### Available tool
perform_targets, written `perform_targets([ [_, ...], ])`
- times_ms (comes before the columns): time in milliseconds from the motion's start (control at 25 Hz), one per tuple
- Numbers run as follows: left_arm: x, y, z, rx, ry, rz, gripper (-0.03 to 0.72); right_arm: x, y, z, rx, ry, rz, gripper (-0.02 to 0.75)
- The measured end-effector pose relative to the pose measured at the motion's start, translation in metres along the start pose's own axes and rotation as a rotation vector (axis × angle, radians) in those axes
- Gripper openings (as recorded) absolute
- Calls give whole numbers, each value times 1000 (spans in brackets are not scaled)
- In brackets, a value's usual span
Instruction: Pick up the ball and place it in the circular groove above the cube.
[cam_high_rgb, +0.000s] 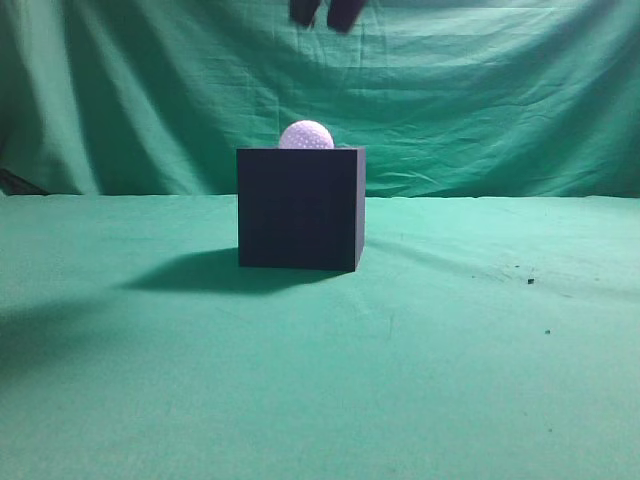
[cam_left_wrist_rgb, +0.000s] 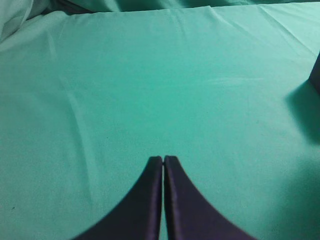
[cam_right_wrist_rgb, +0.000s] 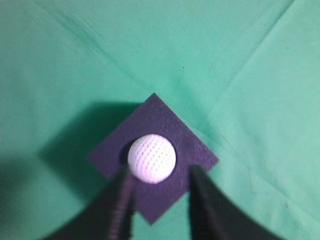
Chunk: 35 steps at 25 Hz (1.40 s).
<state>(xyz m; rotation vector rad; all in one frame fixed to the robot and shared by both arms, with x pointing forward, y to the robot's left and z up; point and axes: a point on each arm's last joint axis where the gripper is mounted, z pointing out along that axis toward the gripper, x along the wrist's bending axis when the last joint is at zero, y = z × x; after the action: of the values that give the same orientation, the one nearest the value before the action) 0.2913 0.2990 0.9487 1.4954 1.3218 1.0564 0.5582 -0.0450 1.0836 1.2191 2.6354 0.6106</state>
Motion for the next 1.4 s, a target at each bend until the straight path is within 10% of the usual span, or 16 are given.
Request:
perform_targets([
  [200,0,0,0,0,0,0,0,5,-10,-59,-33,29,30,0],
  [760,0,0,0,0,0,0,0,13,-94,-201,-248,38,92,0],
  [1400,0,0,0,0,0,0,0,20,-277,-197,-520,55,79,0],
])
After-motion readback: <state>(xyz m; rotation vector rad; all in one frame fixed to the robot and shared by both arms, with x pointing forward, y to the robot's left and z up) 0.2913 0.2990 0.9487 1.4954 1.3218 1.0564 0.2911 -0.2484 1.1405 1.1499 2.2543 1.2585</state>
